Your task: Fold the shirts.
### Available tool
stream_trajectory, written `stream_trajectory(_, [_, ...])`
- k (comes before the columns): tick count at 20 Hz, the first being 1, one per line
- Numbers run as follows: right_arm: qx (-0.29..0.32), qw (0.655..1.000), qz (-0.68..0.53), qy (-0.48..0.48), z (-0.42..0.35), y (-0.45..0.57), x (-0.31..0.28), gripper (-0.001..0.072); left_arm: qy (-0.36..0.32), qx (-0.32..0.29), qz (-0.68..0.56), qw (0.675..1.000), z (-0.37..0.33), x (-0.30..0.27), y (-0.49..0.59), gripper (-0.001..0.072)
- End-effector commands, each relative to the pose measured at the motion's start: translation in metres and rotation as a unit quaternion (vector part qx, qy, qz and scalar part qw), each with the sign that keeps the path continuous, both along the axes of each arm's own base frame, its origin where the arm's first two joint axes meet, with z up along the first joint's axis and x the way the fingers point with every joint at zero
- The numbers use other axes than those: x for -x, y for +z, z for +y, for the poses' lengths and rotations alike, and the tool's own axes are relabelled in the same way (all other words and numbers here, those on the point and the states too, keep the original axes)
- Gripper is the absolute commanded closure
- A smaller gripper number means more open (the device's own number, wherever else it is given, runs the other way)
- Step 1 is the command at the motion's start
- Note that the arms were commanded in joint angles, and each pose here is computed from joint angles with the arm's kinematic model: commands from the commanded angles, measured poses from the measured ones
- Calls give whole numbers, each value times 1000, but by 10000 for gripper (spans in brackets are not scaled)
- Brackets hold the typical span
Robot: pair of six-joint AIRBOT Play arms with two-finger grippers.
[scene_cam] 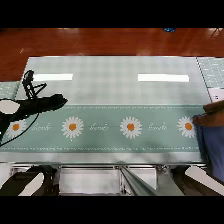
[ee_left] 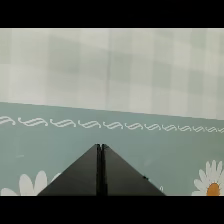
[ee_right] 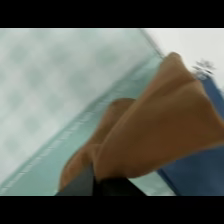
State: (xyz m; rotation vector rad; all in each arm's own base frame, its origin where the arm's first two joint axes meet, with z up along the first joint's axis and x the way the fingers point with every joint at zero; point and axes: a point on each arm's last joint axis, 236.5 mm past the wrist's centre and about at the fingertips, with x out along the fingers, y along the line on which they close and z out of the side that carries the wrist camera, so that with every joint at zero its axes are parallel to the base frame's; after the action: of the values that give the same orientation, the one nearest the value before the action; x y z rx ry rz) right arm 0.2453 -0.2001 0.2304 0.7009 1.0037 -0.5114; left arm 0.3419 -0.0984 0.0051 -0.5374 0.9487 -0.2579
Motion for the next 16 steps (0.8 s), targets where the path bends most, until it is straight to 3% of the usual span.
stream_trajectory(1, [9,985,125,-115,-26,-47,104,694,12,-2,-14,1000,4,-7,3,690])
stream_trajectory(6, [-32,935,242,-256,-13,-104,202,690,17,-1,-36,999,-4,-15,9,690])
stream_trajectory(7, [-33,924,267,-271,-11,-111,214,594,15,-2,-37,999,-6,-16,9,690])
stream_trajectory(8, [-48,923,273,-265,-7,-120,214,379,15,-4,-39,999,-7,-17,8,690])
stream_trajectory(9, [-65,927,273,-251,0,-130,210,300,23,-7,-44,999,-3,-22,7,690])
stream_trajectory(13, [-49,947,209,-239,-15,-134,178,304,61,-16,-83,994,19,-61,30,690])
stream_trajectory(14, [-38,957,169,-234,-25,-130,160,338,65,-13,-96,993,24,-73,46,690])
stream_trajectory(16, [-41,980,31,-194,-34,-110,94,624,62,-8,-136,989,30,-99,97,690])
